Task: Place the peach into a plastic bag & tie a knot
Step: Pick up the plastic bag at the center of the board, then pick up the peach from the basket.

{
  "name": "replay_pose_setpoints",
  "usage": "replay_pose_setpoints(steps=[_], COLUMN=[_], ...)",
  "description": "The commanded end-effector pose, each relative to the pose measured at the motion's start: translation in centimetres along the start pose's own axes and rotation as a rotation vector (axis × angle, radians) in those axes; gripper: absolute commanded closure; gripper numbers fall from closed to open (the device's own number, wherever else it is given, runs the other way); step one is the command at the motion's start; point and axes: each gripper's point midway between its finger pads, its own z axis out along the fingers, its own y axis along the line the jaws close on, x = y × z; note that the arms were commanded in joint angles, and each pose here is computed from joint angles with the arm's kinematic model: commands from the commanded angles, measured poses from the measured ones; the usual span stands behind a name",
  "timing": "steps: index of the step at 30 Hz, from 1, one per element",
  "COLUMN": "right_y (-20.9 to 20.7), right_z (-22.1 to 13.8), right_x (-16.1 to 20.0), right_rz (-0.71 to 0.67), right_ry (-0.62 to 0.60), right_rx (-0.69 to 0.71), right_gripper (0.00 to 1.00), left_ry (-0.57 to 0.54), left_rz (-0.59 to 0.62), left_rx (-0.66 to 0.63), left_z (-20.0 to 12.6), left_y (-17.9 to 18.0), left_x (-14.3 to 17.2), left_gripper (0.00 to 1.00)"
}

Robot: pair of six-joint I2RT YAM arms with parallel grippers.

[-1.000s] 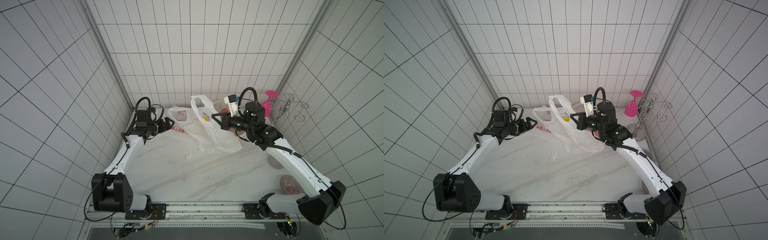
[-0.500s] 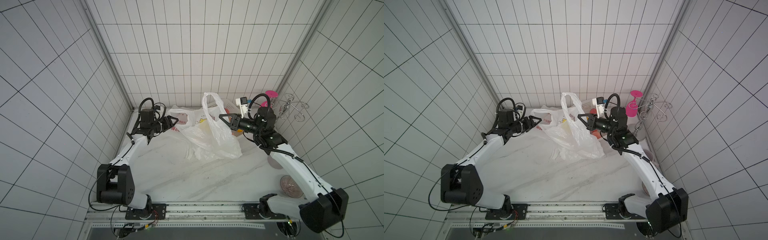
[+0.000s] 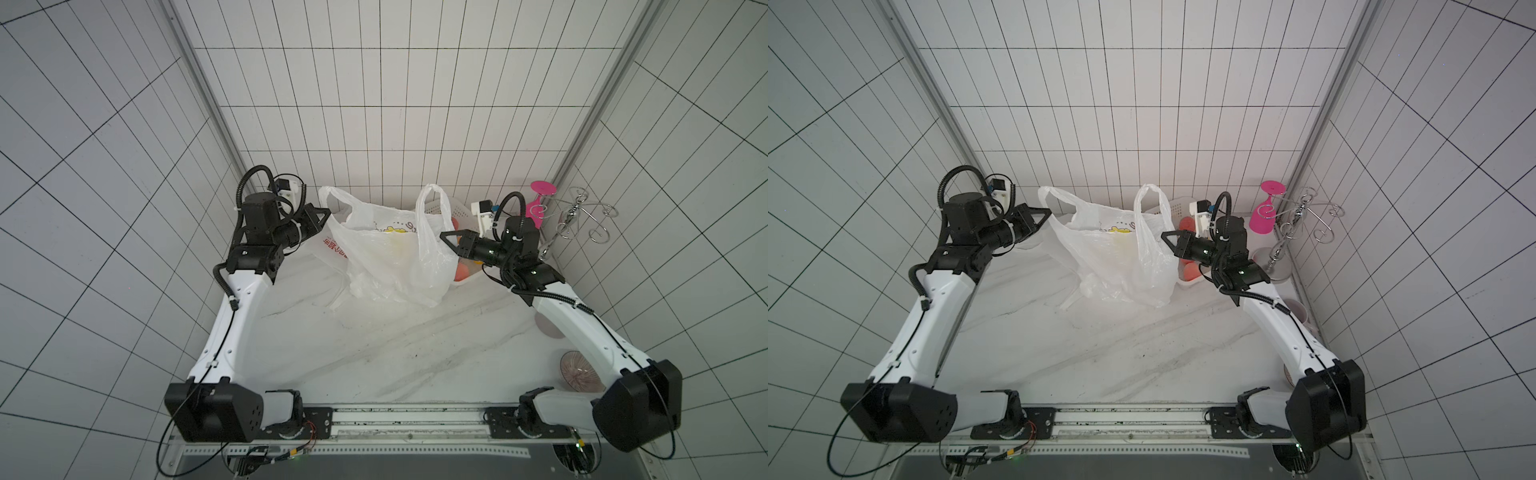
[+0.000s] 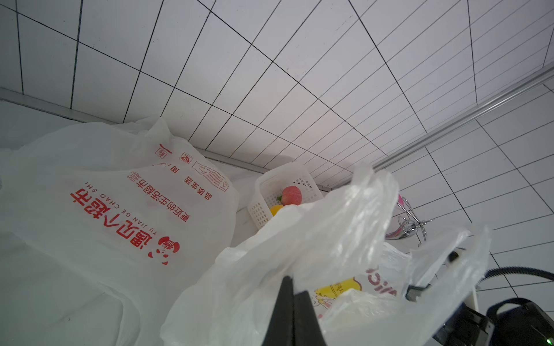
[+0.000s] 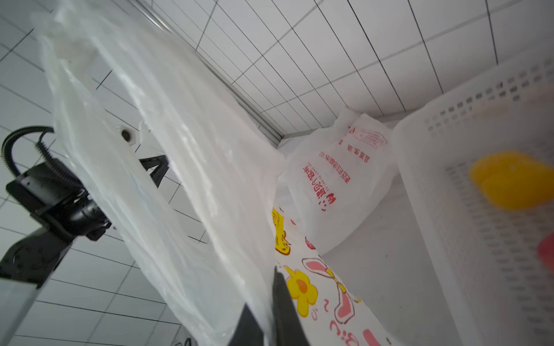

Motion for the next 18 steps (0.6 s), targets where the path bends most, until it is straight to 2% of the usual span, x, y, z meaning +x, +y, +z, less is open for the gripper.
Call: replay_pose_setpoints(steps=[1, 2, 4, 7, 9, 11, 14, 18], right_y=[-2.1, -2.8, -4.3, -7.9, -10.8, -12.8, -14.8, -17.9], right_z=[0.5, 0.3, -0.8, -3.0, -3.9, -3.8, -2.4, -0.2], right_x=[0.4, 0.1, -1.3, -3.5, -3.6, -3.5, -3.3, -2.4], right_rz=[0.080, 0.102, 0.162, 0.269, 0.301, 0.267, 0.125, 0.054], right_ry=[0.040, 0.043, 0.017, -0.034, -0.015, 0.042, 0.136, 0.223], right_rx=[0.069, 0.095, 0.135, 0.239, 0.383, 0.527, 0.738, 0.910], right_gripper=[0.60, 0.53, 0.46, 0.40, 0.38, 0.36, 0.35, 0.34], left_ry=[0.061, 0.059, 0.063, 0.062, 0.063, 0.065, 0.053, 0.032], left_rz=[0.022, 0.023, 0.030, 0.025, 0.033, 0.051, 0.066, 0.085], left_rx=[-0.111, -0.137, -0.184, -0.189, -0.175, -0.147, -0.088, -0.077], left_z=[-0.4, -0.3, -0.1, 0.5, 0.9, 1.2, 1.3, 1.1], left_y=[1.0, 1.6, 2.6, 2.8, 2.4, 1.6, -0.2, -1.3], left_x=[2.0, 2.0, 2.0, 1.7, 1.6, 1.7, 1.6, 0.8], left_gripper=[1.00, 1.00, 1.00, 1.00, 1.00, 1.00, 1.00, 1.00])
